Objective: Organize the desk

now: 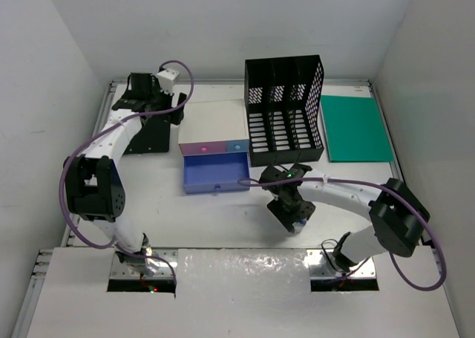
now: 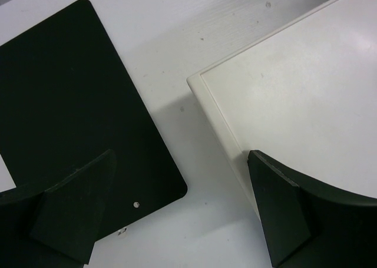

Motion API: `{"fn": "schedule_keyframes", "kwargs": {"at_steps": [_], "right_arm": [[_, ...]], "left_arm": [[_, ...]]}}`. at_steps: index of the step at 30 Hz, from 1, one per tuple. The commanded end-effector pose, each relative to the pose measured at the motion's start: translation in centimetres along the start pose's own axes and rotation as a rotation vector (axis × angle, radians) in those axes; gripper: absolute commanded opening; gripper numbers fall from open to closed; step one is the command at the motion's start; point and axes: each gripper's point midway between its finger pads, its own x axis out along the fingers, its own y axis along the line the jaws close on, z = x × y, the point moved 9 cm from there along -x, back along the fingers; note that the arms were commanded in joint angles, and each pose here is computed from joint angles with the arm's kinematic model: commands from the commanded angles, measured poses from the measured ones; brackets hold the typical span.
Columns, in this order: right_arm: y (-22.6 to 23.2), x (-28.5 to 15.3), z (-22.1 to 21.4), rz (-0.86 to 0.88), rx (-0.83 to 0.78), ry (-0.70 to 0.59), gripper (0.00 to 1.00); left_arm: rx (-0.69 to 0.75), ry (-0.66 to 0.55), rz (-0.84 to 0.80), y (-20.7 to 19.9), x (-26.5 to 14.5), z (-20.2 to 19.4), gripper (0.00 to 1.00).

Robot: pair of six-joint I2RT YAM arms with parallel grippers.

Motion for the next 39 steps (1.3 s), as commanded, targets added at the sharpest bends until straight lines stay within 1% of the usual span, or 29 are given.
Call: {"fn": "schedule_keyframes", "kwargs": {"at_steps": [1, 2, 3, 5, 6, 8, 9, 10, 12, 13, 14, 15, 16, 17, 19, 20, 22, 23, 24, 26, 28, 30, 33, 37, 38, 39], "right_arm": [[0.8, 0.5, 1.3, 0.087, -0.014, -0.06, 0.56], [0.7, 0.5, 1.3, 0.081, -0.012, -0.05, 0.45], [0.7, 0.5, 1.3, 0.071, -0.011, -0.043, 0.24], [0.7, 0.1, 1.3, 0.074, -0.01, -0.036, 0.1], [0.8, -0.3, 1.3, 0.09, -0.011, -0.045, 0.0], [0.9, -1.6, 1.9, 0.127, -0.038, -0.087, 0.0], [1.0, -2.6, 2.1, 0.158, -0.06, -0.134, 0.0], [1.4, -4.1, 3.0, 0.213, -0.118, -0.201, 0.0], [1.9, -6.5, 4.3, 0.249, -0.203, -0.325, 0.0], [2.6, -9.1, 6.0, 0.27, -0.312, -0.491, 0.0], [3.3, -10.4, 7.0, 0.274, -0.385, -0.589, 0.0], [5.1, -11.7, 7.6, 0.286, -0.49, -0.689, 0.0], [5.7, -12.8, 8.7, 0.253, -0.621, -0.804, 0.0], [6.7, -14.7, 10.6, 0.242, -0.672, -0.973, 0.0], [7.2, -16.2, 12.5, 0.196, -0.761, -1.12, 0.0], [7.6, -16.8, 14.4, 0.146, -0.764, -1.217, 0.0], [7.7, -17.3, 16.7, 0.097, -0.838, -1.308, 0.0], [7.9, -17.0, 17.6, 0.109, -0.865, -1.308, 0.0], [8.4, -15.1, 19.2, 0.156, -0.906, -1.265, 0.0], [9.3, -13.3, 21.6, 0.173, -0.962, -1.208, 0.0], [9.6, -12.4, 23.3, 0.163, -0.994, -1.203, 0.0], [9.7, -10.0, 24.8, 0.117, -0.999, -1.154, 0.0], [9.8, -8.3, 26.4, 0.076, -0.985, -1.176, 0.0], [9.3, -6.3, 27.1, 0.03, -0.955, -1.177, 0.0], [9.1, -5.6, 27.1, 0.037, -0.948, -1.149, 0.05], [9.1, -5.4, 27.0, 0.041, -0.944, -1.137, 0.12]], "left_arm": [[0.033, -0.024, 0.023, -0.2, -1.8, 0.7, 0.94], [0.035, -0.025, 0.024, -0.2, -1.8, 0.7, 0.93], [0.037, -0.028, 0.025, -0.2, -1.9, 0.8, 0.93], [0.04, -0.031, 0.025, -0.2, -2.2, 0.8, 0.93], [0.044, -0.035, 0.022, -0.2, -2.3, 0.9, 0.94], [0.048, -0.037, 0.02, -0.3, -2.4, 0.9, 0.93], [0.049, -0.037, 0.02, -0.3, -2.5, 0.9, 0.93], [0.05, -0.039, 0.02, -0.3, -2.5, 1.0, 0.93], [0.055, -0.043, 0.02, -0.2, -2.6, 1.1, 0.94], [0.055, -0.042, 0.02, -0.2, -2.5, 1.1, 0.93], [0.052, -0.043, 0.02, -0.2, -2.5, 1.2, 0.94], [0.054, -0.045, 0.019, -0.2, -2.5, 1.2, 0.93], [0.054, -0.044, 0.017, -0.2, -2.4, 1.2, 0.94], [0.052, -0.043, 0.017, -0.2, -2.4, 1.2, 0.93], [0.055, -0.037, 0.016, -0.2, -2.5, 1.1, 0.94], [0.059, -0.035, 0.018, -0.2, -2.5, 1.1, 0.94], [0.062, -0.028, 0.03, -0.1, -2.6, 1.0, 0.94], [0.063, -0.024, 0.032, -0.1, -2.6, 0.9, 0.93], [0.066, -0.025, 0.035, -0.1, -2.6, 0.9, 0.93], [0.072, -0.023, 0.037, -0.1, -2.6, 0.8, 0.93], [0.072, -0.016, 0.042, 0.0, -2.5, 0.6, 0.94], [0.07, -0.012, 0.057, 0.1, -2.4, 0.6, 0.94], [0.074, -0.003, 0.074, 0.3, -2.3, 0.6, 0.94], [0.077, 0.002, 0.08, 0.4, -2.2, 0.5, 0.94], [0.078, 0.002, 0.08, 0.4, -2.3, 0.5, 0.94], [0.078, 0.004, 0.08, 0.4, -2.2, 0.4, 0.94]]}}
